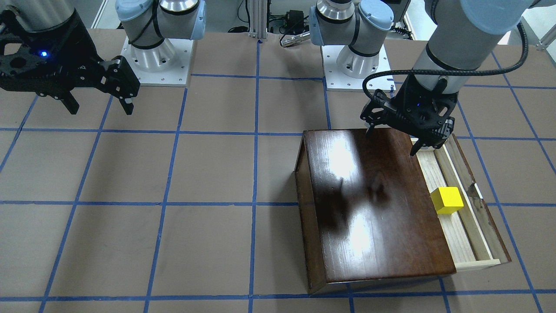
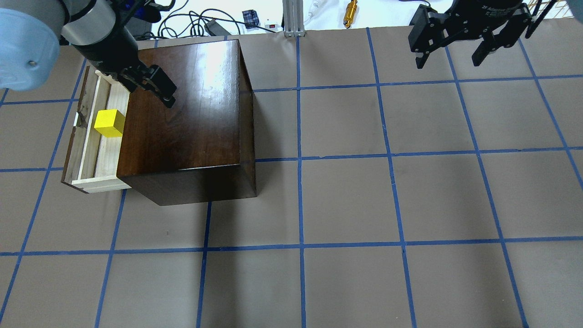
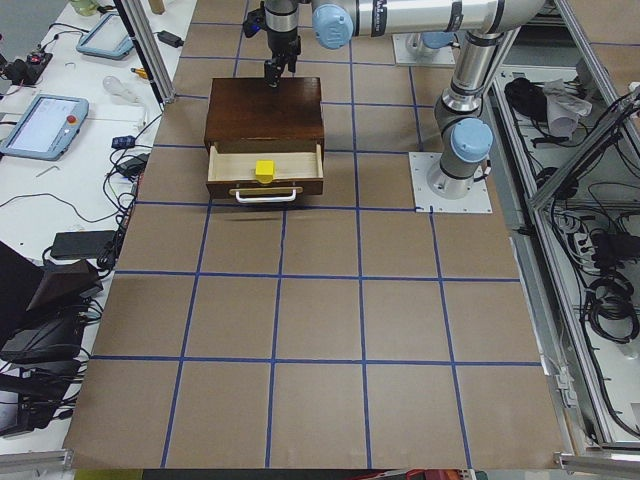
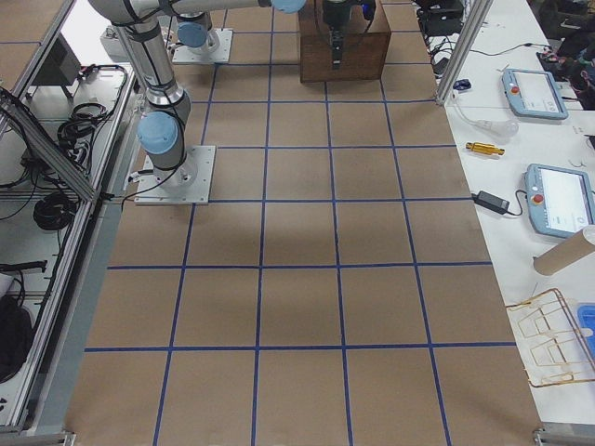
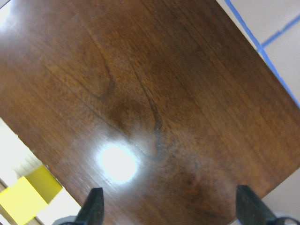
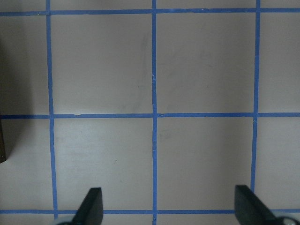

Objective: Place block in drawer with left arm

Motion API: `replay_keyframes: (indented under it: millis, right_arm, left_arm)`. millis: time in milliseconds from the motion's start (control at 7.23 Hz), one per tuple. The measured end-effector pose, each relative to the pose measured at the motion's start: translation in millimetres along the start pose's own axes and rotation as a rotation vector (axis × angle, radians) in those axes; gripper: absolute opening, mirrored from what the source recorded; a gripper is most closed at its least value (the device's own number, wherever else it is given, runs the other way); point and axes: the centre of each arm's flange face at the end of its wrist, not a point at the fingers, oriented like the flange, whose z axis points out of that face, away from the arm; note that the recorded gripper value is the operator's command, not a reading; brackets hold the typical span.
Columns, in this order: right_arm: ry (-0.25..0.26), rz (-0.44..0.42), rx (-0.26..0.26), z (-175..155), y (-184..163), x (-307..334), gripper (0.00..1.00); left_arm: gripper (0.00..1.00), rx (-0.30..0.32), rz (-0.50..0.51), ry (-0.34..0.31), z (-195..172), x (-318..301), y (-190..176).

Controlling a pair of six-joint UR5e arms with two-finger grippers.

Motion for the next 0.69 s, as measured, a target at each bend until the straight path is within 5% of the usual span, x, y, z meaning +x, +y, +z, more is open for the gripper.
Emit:
replay_keyframes:
  millis: [415, 691]
  right_arm:
    - [0.0, 0.0, 0.0, 0.2, -0.2, 0.1, 1.0]
    - [0.001, 0.0, 0.0, -0.1, 0.0, 0.1, 1.0]
  left_arm:
    - [1.0, 0.021, -0.254, -0.026, -12.9, 21.2, -1.1]
    - [1.0, 0.035, -0.318, -0.027, -24.2, 29.1, 5.1]
